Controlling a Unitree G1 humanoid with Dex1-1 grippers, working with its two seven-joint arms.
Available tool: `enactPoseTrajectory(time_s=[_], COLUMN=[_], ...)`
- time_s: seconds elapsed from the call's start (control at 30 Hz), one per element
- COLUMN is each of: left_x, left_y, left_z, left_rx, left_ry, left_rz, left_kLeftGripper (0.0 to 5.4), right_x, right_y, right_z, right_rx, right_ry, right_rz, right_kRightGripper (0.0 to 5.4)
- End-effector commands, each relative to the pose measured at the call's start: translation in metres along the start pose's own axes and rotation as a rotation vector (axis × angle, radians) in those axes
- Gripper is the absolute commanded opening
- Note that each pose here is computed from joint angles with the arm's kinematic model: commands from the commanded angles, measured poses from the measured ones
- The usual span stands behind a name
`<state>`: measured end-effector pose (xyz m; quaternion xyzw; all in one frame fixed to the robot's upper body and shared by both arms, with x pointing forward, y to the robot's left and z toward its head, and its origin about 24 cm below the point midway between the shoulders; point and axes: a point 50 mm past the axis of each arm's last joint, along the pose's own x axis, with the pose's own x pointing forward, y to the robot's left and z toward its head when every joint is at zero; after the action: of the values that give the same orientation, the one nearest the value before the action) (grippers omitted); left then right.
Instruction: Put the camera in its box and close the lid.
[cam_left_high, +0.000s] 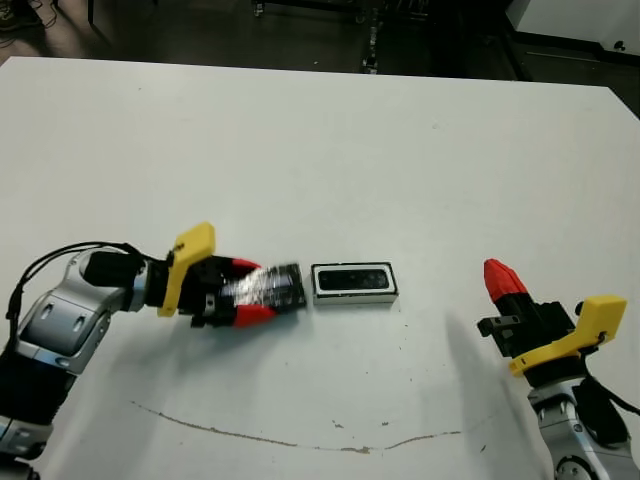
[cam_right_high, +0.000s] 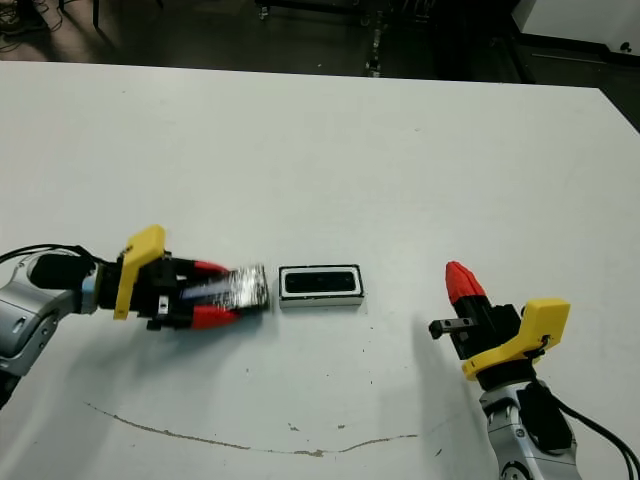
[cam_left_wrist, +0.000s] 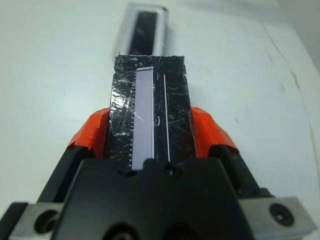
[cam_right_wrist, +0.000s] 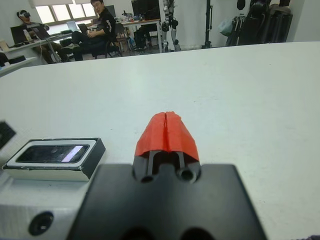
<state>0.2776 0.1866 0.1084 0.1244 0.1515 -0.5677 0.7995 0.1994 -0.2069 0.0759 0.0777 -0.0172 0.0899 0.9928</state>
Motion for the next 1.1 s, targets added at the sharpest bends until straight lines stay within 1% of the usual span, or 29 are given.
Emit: enactPoseTrajectory(time_s=[0.03,0.17,0.27,0.37,0.5,0.6,0.7,0.87,0.97,1.1], left_x=[-0.005,-0.004,0.002,0.012,0.027,0.038,0.047,0.064,0.070,0.077], left_y=[0.009,0.016,0.018,0.019,0.020,0.021,0.020,0.014,0.012,0.008], left_z=[0.011,0.021,0.024,0.024,0.020,0.016,0.012,0.002,-0.003,-0.010], left_rx=[0.006,0.008,-0.017,-0.031,-0.048,-0.064,-0.074,-0.100,-0.110,-0.126], left_ry=[-0.046,-0.104,-0.123,-0.115,-0.106,-0.074,-0.058,-0.017,0.013,0.018], left_rz=[0.055,0.131,0.175,0.180,0.139,0.105,0.079,0.011,-0.010,-0.014], left_kLeftGripper=[3.16,3.16,3.16,3.16,3.16,3.16,3.16,3.16,3.16,3.16], right_x=[0.000,0.001,0.001,0.001,0.001,0.001,0.001,0.001,0.001,0.000], right_y=[-0.002,-0.001,0.000,0.000,0.000,0.000,0.000,0.000,0.000,-0.001], right_z=[-0.002,-0.002,-0.002,-0.002,-0.002,-0.002,-0.002,-0.003,-0.003,-0.004], right_rx=[0.000,0.003,0.004,-0.001,0.002,-0.009,0.002,0.000,0.001,0.015], right_ry=[0.015,0.008,0.013,0.011,0.010,0.007,0.012,0.011,0.007,0.012], right_rz=[0.007,0.012,0.009,0.013,0.009,0.009,0.011,0.015,0.015,0.012], right_kRightGripper=[0.00,0.00,0.00,0.00,0.00,0.00,0.00,0.00,0.00,0.00])
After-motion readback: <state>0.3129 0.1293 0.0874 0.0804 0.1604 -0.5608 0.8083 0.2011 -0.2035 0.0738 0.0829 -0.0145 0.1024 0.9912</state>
